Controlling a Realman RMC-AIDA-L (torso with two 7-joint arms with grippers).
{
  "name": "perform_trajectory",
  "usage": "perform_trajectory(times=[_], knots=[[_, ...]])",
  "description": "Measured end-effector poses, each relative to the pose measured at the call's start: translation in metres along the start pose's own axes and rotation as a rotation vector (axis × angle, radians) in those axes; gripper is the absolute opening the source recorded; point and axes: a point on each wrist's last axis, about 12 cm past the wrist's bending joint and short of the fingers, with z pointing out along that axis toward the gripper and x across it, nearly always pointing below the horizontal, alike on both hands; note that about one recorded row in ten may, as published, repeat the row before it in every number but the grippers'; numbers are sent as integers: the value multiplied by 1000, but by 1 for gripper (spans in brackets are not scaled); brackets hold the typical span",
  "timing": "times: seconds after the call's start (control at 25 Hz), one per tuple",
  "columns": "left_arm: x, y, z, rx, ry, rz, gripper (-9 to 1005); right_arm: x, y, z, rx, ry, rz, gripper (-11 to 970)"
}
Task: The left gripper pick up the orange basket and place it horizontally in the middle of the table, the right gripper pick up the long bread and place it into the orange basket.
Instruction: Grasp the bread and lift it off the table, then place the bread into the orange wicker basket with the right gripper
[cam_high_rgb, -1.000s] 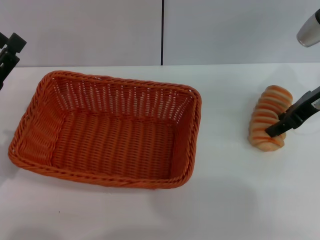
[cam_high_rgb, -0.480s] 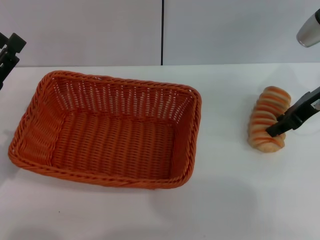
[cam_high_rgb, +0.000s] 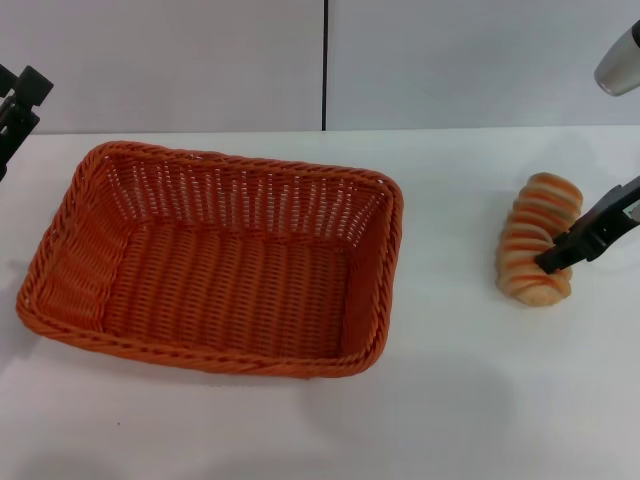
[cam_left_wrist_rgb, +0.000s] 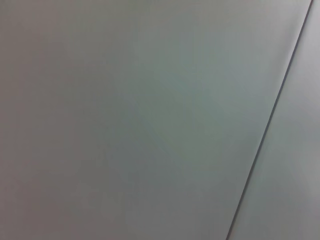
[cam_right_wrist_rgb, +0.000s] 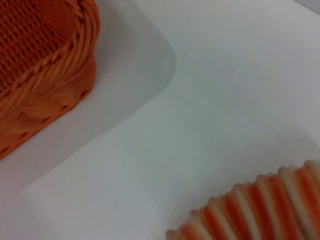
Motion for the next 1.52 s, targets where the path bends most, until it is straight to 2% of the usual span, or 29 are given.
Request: perform_trajectory(times=[0.64, 0.84, 0.96, 1.08, 1.12, 1.16, 1.2, 1.24, 1.28, 1.32, 1.44, 1.48, 1.52], knots=[[0, 0, 2, 5, -1, -7, 758, 4, -7, -8, 26, -41, 27, 234], [-1, 0, 2, 3, -4, -8, 758, 3, -8, -24, 55, -184, 46, 197], [-1, 1, 0, -4, -6, -10, 758, -1, -5, -43, 45, -369, 31, 174], [-1, 1, 0, -8, -6, -12, 758, -12, 5, -60, -3, -581, -50, 152], [-1, 2, 1, -7, -5, -13, 758, -12, 5, -60, -3, -581, -50, 147], [-1, 2, 2, -5, -4, -13, 758, -17, 10, -64, -29, -638, -79, 142], [-1, 2, 2, -5, -4, -13, 758, -29, 22, -73, -99, -747, -150, 136], [-2, 2, 4, 0, -3, -13, 758, -29, 22, -73, -99, -747, -150, 130], [-2, 2, 5, 2, -4, -12, 758, -41, 35, -77, -161, -804, -226, 125], [-2, 2, 5, 2, -4, -12, 758, -41, 35, -77, -161, -804, -226, 125], [-2, 2, 6, 1, -4, -11, 758, -60, 57, -75, -248, -817, -342, 122], [-2, 3, 6, 1, -4, -11, 758, -74, 72, -66, -299, -782, -409, 120], [-2, 3, 6, 1, -4, -11, 758, -74, 72, -66, -299, -782, -409, 118]])
